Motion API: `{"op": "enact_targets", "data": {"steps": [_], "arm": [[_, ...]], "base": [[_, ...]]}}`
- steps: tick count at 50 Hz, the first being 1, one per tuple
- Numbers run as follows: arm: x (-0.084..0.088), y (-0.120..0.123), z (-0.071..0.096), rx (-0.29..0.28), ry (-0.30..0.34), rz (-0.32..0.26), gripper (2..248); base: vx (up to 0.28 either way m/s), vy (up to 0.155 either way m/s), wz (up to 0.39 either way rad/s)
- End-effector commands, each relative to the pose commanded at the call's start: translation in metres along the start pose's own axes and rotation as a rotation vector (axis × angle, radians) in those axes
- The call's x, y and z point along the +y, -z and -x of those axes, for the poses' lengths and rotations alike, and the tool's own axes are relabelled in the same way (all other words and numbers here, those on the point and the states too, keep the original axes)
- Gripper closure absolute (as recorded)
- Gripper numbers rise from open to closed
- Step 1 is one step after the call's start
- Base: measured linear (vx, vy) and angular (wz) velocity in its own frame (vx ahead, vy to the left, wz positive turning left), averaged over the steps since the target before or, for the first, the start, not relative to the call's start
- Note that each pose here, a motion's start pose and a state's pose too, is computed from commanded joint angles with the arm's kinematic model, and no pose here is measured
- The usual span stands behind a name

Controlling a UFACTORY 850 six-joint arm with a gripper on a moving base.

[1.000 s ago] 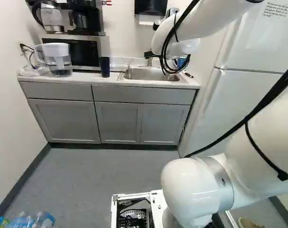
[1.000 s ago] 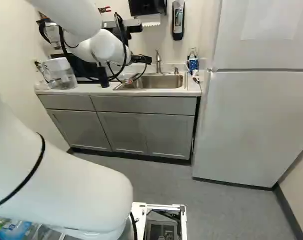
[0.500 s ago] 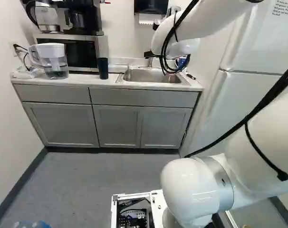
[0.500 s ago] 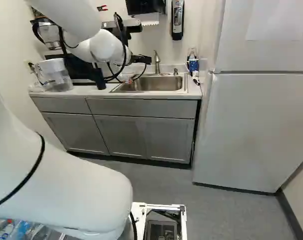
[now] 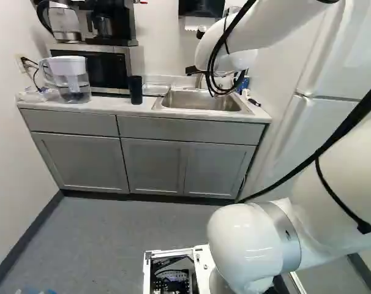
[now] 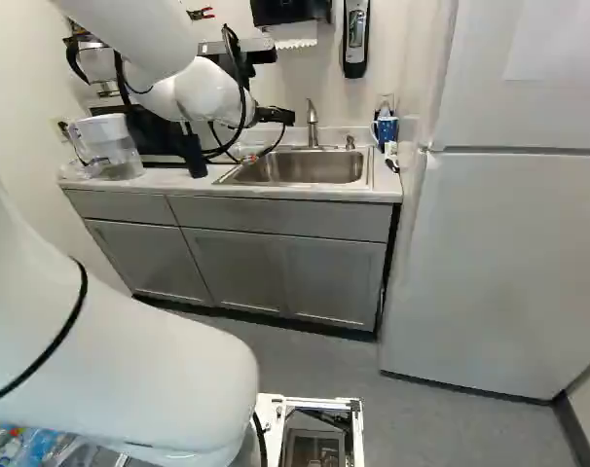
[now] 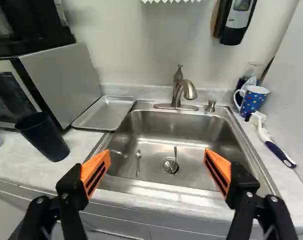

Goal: Rinse the cup and place it in the tray

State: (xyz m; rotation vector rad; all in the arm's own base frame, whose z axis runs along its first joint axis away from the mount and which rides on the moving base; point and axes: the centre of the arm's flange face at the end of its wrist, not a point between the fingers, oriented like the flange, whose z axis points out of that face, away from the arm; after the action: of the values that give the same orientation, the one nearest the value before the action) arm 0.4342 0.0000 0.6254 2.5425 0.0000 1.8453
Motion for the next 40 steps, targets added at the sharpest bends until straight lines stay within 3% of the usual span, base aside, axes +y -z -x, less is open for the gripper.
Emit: {"op": "enact_targets", "data": {"steps": [26,40], "arm": [[0.0000,0.0000,0.0000,0.000,0.000,0.000,3],[0.0000,0.0000,0.0000,0.000,0.000,0.000,3]], "base": [[0.109,-0.005,0.192],[0.093,-0.036,0.012]]}}
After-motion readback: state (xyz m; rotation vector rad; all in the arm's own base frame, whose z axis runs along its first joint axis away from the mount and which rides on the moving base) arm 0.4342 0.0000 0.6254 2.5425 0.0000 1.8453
